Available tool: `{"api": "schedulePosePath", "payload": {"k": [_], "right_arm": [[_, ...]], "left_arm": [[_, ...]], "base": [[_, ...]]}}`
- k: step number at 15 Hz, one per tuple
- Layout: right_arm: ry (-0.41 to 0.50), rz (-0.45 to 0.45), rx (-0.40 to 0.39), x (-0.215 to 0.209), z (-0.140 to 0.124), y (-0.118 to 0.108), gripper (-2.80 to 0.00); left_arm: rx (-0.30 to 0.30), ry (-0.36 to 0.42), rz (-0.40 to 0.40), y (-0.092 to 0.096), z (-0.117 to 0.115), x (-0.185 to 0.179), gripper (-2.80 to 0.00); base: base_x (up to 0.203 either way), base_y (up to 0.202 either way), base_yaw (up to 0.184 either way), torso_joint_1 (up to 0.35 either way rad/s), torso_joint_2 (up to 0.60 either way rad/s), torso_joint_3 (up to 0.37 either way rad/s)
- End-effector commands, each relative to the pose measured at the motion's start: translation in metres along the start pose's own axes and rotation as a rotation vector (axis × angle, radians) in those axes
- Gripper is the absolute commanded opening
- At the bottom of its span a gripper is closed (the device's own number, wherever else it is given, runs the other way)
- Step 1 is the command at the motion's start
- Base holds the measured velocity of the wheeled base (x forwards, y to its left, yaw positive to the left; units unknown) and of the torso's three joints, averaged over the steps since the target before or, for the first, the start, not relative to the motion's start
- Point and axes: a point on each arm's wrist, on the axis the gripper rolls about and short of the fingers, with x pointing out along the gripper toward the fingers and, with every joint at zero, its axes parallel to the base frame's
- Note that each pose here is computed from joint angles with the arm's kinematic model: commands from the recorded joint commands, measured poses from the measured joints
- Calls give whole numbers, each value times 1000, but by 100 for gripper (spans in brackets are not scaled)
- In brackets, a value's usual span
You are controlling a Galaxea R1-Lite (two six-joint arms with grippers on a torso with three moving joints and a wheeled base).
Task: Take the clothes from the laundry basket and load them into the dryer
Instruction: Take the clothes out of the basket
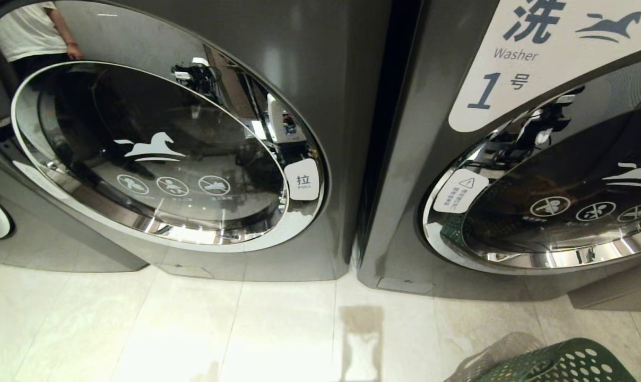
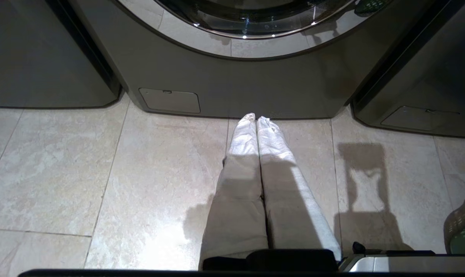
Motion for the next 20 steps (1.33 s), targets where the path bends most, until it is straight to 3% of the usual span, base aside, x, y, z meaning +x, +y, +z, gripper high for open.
{"api": "schedulePosePath", "payload": {"k": [1, 14, 17, 20], "right_arm": [[-2, 0, -2, 0, 0, 0, -280], [18, -5, -16, -1, 0, 0, -280], [129, 1, -3, 4, 15, -2, -280], [408, -39, 42, 38, 38, -6, -280]], "left_arm": [[-1, 1, 1, 0, 0, 0, -280], [1, 2, 0, 0, 0, 0, -280], [1, 2, -1, 0, 0, 0, -280], [1, 2, -1, 0, 0, 0, -280]], "base": [[0, 0, 0, 6, 2, -88], [0, 0, 0, 1, 0, -4], [0, 0, 0, 0, 0, 0], [0, 0, 0, 0, 0, 0]]}}
